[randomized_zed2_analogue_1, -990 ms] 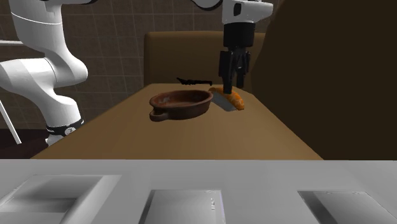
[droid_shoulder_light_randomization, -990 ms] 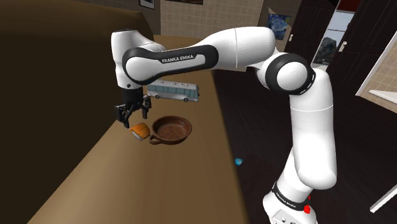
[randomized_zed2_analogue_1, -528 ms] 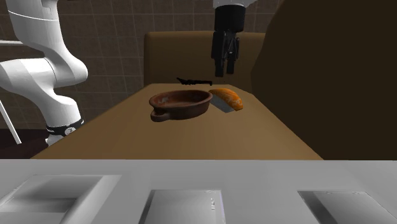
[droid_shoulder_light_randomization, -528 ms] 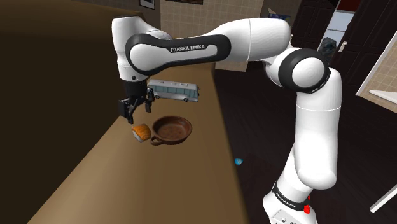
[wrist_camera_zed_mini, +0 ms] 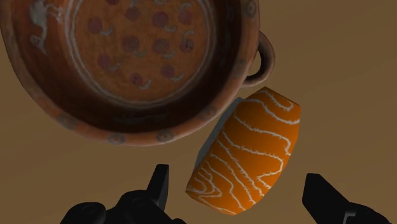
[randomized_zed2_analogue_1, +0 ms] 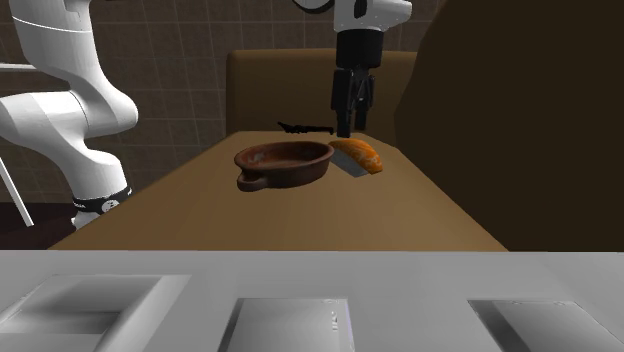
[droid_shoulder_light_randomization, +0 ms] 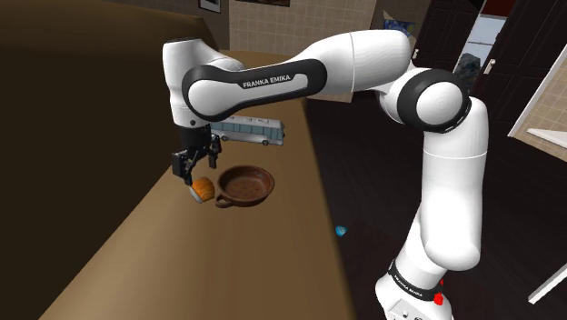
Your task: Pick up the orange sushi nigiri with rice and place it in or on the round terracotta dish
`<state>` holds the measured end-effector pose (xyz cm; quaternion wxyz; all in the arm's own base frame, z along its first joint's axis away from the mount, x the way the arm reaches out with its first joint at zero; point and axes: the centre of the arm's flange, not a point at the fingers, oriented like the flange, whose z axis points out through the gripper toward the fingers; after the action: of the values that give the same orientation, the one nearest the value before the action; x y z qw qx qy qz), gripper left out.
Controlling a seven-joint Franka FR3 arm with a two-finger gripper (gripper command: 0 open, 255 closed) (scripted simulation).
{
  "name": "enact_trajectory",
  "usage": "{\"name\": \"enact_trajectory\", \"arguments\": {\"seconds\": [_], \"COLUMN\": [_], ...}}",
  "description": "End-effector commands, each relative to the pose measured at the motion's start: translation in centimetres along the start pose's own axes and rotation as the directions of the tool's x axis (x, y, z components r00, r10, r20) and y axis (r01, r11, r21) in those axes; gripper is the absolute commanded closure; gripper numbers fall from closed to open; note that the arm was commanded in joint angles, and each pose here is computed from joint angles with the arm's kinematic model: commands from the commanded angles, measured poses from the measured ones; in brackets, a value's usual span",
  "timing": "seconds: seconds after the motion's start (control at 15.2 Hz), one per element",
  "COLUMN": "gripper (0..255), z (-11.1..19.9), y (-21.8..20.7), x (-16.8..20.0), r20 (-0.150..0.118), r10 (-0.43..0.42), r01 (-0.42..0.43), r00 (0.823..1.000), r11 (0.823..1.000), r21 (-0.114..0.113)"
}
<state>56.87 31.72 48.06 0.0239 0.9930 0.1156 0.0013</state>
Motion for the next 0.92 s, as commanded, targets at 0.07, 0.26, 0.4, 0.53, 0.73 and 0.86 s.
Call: {"name": "enact_trajectory", "arguments": {"seconds": [0.07,0.26,0.4,0.53,0.73,0.86], "gripper": [0,0,255,255,255,255], "z": [0.04,0.04,0.04,0.04,0.04,0.04], "y": [0.01,0.01,0.01,0.01,0.01,0.01], "x": [-0.02,-0.01,-0.01,-0.01,-0.01,-0.01], "r20": [0.0,0.0,0.0,0.0,0.0,0.0], "r10": [0.0,0.0,0.0,0.0,0.0,0.0], "r01": [0.0,0.0,0.0,0.0,0.0,0.0], "r00": [1.0,1.0,1.0,1.0,1.0,1.0], "r11": [1.0,1.0,1.0,1.0,1.0,1.0], "r21": [0.0,0.0,0.0,0.0,0.0,0.0]}}
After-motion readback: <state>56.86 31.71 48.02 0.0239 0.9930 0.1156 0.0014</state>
